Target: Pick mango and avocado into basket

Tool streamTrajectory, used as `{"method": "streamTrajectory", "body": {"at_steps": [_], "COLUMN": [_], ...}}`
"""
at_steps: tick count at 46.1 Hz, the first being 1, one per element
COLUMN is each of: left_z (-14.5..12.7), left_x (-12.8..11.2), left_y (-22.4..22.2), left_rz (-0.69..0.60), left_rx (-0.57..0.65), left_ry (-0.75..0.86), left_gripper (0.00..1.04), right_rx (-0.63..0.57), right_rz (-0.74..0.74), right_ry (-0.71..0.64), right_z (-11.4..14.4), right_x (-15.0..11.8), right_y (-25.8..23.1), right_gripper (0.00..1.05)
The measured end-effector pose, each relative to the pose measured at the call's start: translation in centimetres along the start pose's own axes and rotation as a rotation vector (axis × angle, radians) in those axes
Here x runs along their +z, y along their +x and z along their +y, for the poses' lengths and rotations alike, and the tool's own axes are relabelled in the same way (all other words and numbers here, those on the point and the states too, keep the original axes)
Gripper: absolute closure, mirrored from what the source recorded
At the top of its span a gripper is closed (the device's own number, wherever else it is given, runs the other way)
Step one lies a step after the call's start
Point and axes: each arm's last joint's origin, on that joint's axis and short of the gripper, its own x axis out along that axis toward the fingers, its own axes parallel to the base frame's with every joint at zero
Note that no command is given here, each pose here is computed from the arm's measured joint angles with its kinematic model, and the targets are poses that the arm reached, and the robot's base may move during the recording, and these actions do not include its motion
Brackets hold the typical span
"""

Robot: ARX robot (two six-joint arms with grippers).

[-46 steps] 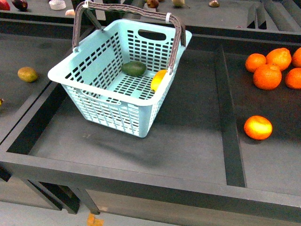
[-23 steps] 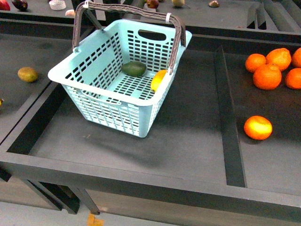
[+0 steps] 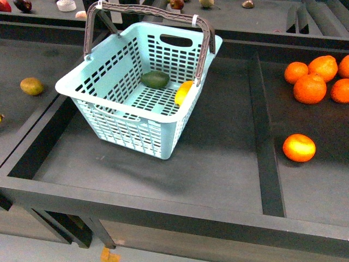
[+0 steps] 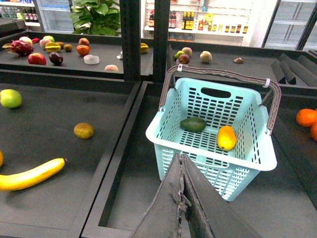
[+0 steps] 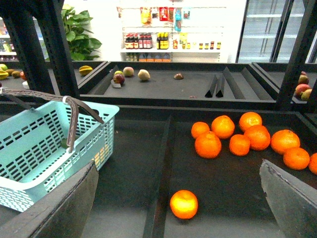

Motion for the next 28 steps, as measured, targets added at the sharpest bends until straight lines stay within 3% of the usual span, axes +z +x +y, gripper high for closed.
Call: {"method": "streamTrajectory", "body": {"at_steps": [28], "left_z": [0.0], "left_x": [0.08], "left_y": [-0.54], "left_rz": [-0.024], "left_rx": [0.0], "left_ry": [0.0], "left_gripper": [1.02], "right_rx": [0.0], "right_rz": [0.0], "right_ry": [0.0], "right_z": [0.0], "right_x": [0.0], "right_y": [0.0], "right_gripper": [0.08]}}
